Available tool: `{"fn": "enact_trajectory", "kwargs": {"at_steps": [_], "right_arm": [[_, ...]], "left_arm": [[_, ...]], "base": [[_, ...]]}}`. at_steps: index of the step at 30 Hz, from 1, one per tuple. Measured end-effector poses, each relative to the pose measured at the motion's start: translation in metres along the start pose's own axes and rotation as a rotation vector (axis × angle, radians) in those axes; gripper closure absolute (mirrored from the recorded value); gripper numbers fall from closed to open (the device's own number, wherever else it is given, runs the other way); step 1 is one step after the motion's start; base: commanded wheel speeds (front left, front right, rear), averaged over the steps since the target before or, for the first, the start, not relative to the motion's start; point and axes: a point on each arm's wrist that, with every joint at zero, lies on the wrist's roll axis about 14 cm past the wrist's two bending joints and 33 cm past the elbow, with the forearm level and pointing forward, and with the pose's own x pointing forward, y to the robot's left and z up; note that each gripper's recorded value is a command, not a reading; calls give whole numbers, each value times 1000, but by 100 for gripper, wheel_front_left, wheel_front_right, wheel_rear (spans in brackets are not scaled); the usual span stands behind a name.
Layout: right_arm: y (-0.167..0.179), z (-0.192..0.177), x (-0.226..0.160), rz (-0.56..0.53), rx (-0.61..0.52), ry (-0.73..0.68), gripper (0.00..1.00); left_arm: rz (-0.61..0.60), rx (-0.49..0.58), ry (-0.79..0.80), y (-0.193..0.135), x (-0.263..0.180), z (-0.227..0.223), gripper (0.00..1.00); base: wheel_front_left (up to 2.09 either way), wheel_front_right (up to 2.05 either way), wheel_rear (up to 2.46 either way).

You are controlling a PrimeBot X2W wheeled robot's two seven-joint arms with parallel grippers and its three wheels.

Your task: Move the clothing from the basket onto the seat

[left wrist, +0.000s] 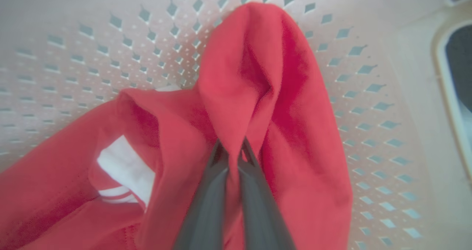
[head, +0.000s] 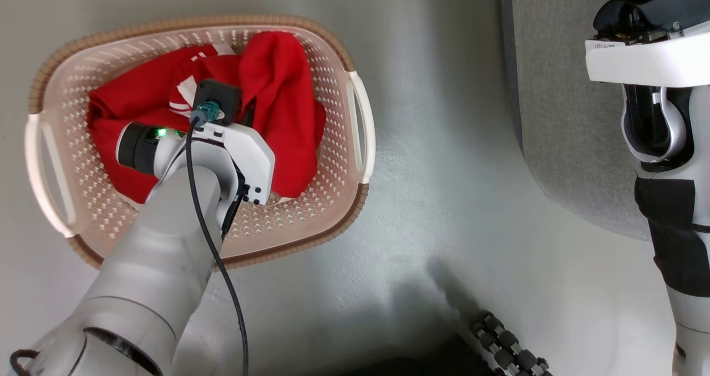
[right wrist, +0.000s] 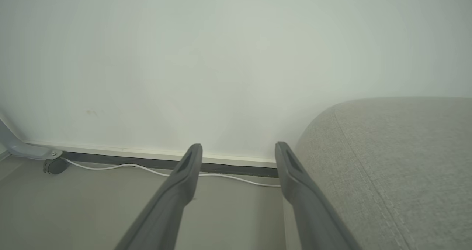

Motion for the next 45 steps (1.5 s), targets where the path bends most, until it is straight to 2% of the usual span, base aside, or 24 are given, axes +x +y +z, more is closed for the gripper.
{"fn": "enact_trajectory", "kwargs": {"at_steps": [11,19,32,45], "right_arm": [[6,43,-10,7,-6,-45,0],[19,72,-23,24,10,-70,0],[50,110,-60,70,24,-90,0],[77,128,-102,102,46,-93,0]], "left_arm": [[-1,10,-106,-10,-48,29,100],[19,-2,-250,-19,-90,75,100],[82,-5,-472,-28,-175,117,100],[129,29,-742,-39,-267,157,100]], "base": [[0,0,0],[0,0,0],[0,0,0],[0,0,0]]}}
